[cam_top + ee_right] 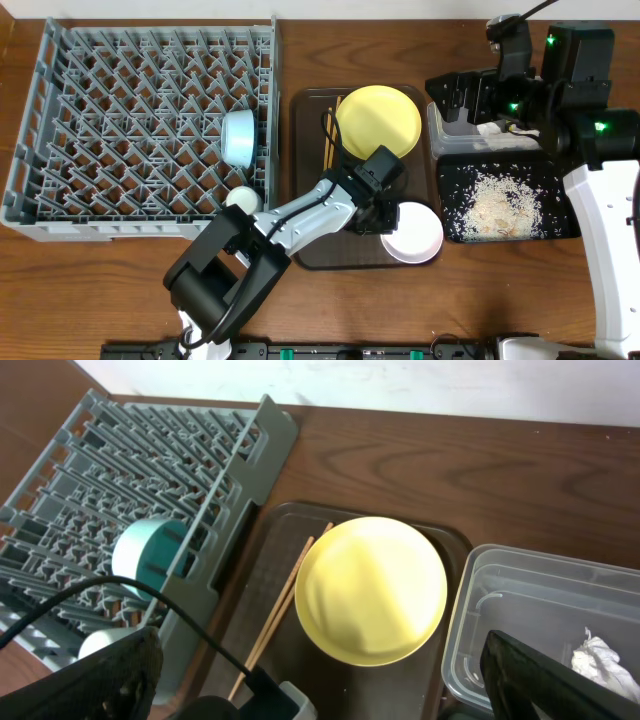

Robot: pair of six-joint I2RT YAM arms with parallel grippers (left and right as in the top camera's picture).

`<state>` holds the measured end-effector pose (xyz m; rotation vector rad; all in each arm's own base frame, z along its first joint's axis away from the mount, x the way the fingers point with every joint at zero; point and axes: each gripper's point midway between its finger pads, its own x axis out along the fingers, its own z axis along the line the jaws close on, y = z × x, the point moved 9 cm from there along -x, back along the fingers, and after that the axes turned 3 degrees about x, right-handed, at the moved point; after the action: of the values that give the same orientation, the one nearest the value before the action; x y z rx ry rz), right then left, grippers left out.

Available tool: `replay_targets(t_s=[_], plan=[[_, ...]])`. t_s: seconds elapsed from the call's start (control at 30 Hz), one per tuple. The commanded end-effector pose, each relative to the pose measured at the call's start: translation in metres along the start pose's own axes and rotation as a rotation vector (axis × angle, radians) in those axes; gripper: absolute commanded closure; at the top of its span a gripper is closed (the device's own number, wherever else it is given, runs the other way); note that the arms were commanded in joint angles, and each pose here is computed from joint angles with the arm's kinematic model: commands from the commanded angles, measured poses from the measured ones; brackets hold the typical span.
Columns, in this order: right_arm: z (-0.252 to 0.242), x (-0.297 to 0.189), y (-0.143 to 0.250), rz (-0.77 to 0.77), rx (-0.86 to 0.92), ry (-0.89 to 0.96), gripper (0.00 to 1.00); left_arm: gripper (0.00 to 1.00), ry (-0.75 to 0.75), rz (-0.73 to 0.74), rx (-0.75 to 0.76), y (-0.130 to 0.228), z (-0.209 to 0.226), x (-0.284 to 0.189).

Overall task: Sort waste into correct bins and load items into the dishwasher
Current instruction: 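Move the left gripper to the white bowl and grasp its rim, then lift the white bowl and carry it to the dish rack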

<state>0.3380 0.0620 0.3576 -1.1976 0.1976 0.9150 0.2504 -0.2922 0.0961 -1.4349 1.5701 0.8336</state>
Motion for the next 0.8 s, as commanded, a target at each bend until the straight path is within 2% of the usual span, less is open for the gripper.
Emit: replay_targets(t_s=[0.0,0.13,0.3,0.4,0.47,0.57,0.67,0.77], plan=[[-0.001,-0.002,-0.003,-0.010,0.008,0.002,0.01,0.92,0.011,-0.013,0.001,-0.007,-0.004,-0.001],[-0.001,-0.002,-0.003,-0.010,0.008,0.002,0.01,0.92,0.016,-0.027,-0.020,-0.011,-0.002,-0.006],[-0.001,-0.002,-0.003,-0.010,0.008,0.002,0.01,0.93,0.004,-0.099,-0.032,-0.019,0.001,-0.034],[-0.001,-0.002,-0.003,-0.010,0.008,0.002,0.01,0.93,-0.042,-0.190,-0.008,-0.022,0.005,-0.066],[-0.001,-0.002,-0.003,-0.010,0.008,0.002,0.01,0.93,-0.106,-0.314,0.018,-0.026,0.010,-0.102],[-0.001,-0.002,-0.003,-0.010,0.008,0.002,0.01,0.93,-0.277,-0.537,0.038,-0.033,0.025,-0.152],[-0.001,-0.002,-0.003,-0.010,0.008,0.002,0.01,0.92,-0.530,-0.743,0.011,-0.038,0.044,-0.190],[-0.001,-0.002,-0.003,-0.010,0.008,0.002,0.01,0.92,-0.741,-0.890,0.003,-0.046,0.056,-0.213]])
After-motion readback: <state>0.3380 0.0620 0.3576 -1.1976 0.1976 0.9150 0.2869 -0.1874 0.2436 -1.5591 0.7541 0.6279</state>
